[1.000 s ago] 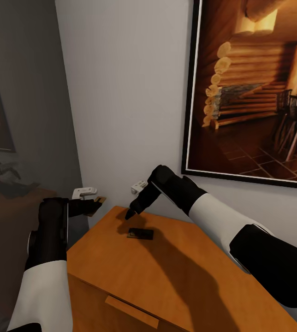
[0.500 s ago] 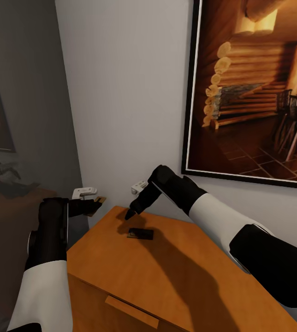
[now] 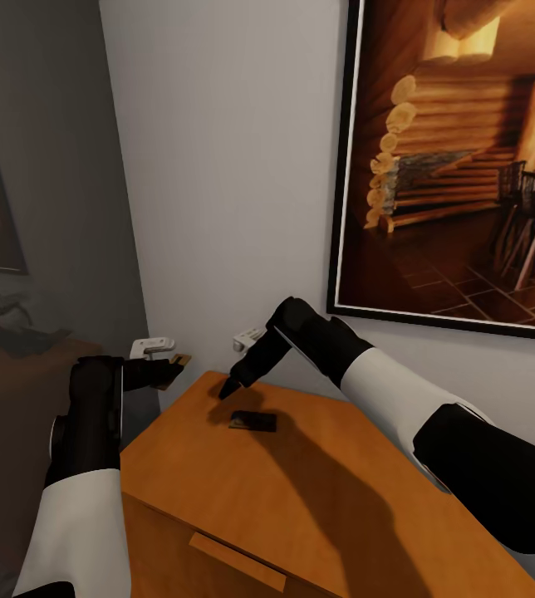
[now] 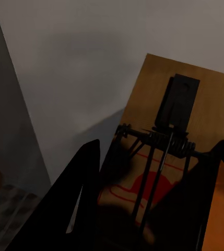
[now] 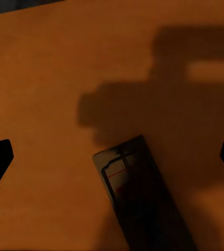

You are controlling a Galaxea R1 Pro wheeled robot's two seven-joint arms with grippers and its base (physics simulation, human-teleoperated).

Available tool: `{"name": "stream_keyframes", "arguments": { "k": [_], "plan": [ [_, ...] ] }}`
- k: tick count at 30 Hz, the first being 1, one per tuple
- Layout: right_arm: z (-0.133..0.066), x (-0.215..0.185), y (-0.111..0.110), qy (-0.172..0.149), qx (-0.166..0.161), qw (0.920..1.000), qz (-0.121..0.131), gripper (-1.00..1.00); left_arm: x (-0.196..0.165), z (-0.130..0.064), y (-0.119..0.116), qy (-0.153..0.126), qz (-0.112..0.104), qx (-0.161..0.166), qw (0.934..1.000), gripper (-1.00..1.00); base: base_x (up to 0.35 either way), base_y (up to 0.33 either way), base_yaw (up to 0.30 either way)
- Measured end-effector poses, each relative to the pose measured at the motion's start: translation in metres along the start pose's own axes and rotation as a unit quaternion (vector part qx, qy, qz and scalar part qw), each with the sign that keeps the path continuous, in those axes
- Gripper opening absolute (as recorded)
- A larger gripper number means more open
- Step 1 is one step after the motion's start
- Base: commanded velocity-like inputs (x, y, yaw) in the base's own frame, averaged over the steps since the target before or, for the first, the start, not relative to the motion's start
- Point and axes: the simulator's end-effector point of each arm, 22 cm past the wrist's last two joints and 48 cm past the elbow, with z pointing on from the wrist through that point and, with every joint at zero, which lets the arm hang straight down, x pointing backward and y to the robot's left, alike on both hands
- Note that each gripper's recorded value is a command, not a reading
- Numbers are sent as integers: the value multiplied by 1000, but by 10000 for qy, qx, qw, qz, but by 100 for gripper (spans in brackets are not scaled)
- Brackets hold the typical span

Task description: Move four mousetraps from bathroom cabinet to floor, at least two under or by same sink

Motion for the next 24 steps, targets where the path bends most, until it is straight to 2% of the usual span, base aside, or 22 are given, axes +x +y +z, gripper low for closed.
{"name": "stream_keyframes", "arguments": {
  "k": [16,24],
  "plan": [
    [0,0,3,-4,-73,10000,13,100,0,0,-1,-2,-3,13,10000,-100,0,0,0],
    [6,15,-10,157,-19,9996,236,100,0,0,-1,-2,-4,15,10000,-100,0,0,0]
  ]
}}
